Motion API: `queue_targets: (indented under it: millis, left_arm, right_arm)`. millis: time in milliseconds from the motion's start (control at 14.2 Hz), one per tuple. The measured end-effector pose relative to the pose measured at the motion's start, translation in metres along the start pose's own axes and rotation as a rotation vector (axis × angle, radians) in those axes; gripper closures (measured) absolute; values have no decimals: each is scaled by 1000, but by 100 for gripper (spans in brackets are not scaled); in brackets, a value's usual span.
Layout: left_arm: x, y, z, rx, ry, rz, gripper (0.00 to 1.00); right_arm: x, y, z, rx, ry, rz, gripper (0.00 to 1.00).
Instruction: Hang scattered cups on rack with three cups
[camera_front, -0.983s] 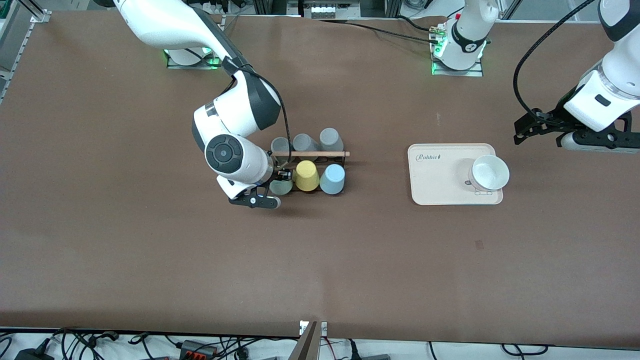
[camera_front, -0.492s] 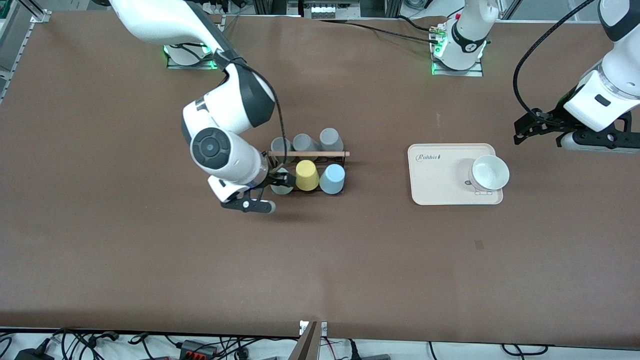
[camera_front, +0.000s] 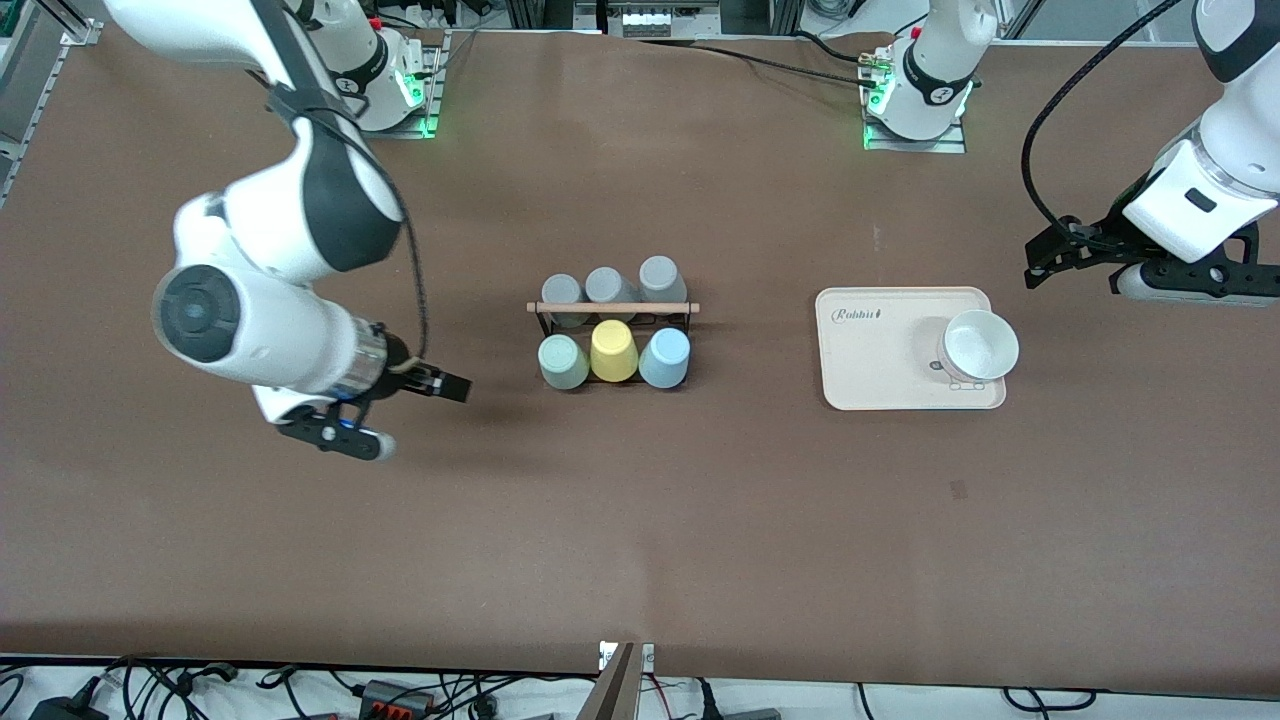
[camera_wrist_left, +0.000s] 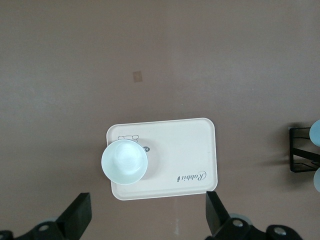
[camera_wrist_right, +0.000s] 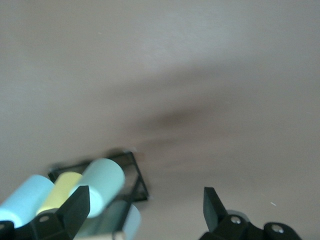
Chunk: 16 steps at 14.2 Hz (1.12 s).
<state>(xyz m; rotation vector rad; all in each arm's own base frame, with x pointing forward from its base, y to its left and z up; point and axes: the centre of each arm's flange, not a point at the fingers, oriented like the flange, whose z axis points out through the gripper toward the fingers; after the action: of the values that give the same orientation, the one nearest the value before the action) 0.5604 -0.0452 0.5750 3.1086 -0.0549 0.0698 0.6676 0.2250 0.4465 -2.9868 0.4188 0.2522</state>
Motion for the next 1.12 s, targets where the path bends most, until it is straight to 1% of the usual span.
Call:
queue_targets:
  millis: [140, 281, 421, 492, 632, 843, 913, 1124]
  left_arm:
    - [0, 0, 0, 0, 0, 1, 0]
    - [0, 0, 0, 0, 0, 1, 0]
    - [0, 0, 0, 0, 0, 1, 0]
    - [0, 0, 0, 0, 0, 1, 0]
    - [0, 0, 0, 0, 0, 1, 0]
    - [0, 0, 0, 0, 0, 1, 0]
    - [0, 0, 0, 0, 0, 1, 0]
    - [0, 1, 0, 0, 0, 1, 0]
  right_arm:
    - [-1, 20, -16, -30, -16, -23, 0]
    - [-2, 49, -37, -58, -44, -59, 0]
    - [-2, 82, -61, -76, -60, -65, 0]
    - [-1, 97, -72, -72, -57, -63, 0]
    - [-3, 121, -93, -58, -27, -47, 0]
    - [-11, 151, -115, -27, 58, -30, 0]
    - [-16, 165, -120, -22, 67, -42, 0]
    - [-51, 178, -119, -35, 59, -110, 0]
